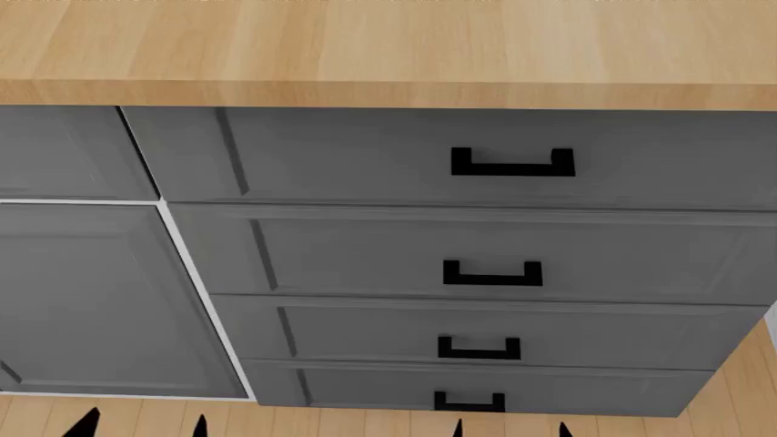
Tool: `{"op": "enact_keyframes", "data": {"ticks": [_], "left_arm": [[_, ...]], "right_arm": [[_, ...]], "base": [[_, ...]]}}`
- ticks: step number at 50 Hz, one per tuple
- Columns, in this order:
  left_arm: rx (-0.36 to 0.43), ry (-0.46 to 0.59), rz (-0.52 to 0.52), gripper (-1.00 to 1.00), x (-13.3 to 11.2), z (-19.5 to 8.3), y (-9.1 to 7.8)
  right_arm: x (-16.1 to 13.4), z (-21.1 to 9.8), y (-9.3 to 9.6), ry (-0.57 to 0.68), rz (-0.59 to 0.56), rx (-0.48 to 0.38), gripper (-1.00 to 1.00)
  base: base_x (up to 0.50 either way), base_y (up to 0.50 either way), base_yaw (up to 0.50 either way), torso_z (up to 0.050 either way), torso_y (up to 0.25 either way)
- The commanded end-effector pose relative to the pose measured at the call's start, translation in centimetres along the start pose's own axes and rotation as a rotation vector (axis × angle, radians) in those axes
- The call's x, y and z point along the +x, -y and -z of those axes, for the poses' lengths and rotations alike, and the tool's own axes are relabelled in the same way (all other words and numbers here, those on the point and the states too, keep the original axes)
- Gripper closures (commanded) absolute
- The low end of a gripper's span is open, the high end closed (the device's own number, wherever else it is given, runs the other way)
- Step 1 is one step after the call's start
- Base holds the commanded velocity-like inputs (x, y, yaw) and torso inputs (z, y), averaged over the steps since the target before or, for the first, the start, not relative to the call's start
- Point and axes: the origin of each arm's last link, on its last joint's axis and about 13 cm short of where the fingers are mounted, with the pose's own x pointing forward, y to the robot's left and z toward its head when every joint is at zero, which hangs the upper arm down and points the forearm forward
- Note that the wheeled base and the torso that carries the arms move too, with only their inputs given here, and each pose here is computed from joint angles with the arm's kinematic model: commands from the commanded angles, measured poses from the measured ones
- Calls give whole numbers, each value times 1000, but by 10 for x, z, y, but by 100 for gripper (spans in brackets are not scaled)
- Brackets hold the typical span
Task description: Open the right drawer.
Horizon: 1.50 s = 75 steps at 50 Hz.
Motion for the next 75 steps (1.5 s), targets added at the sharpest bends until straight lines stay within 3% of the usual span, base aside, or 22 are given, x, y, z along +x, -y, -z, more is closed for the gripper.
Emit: {"op": "enact_keyframes", "data": {"ticks": [1, 12, 17, 28, 75], "left_arm": [[16, -6, -20, -100, 0, 0, 0], [3, -6, -15, -100, 1, -1, 0], [49, -46, -25, -100, 4, 1, 1], [-3, -4, 3, -100, 0, 0, 1], [-4, -14, -7, -100, 1, 0, 1]], "right_arm": [[0, 0, 0, 3, 0, 2, -100], [0, -1, -1, 19, -15, 15, -100], [1, 0, 0, 13, -5, 17, -100], [-1, -4, 0, 32, -21, 20, -100], [-1, -2, 0, 27, -30, 20, -100]], "base": [[0, 0, 0, 0, 0], [0, 0, 0, 0, 0], [0, 0, 0, 0, 0], [148, 0, 0, 0, 0], [150, 0, 0, 0, 0]]}}
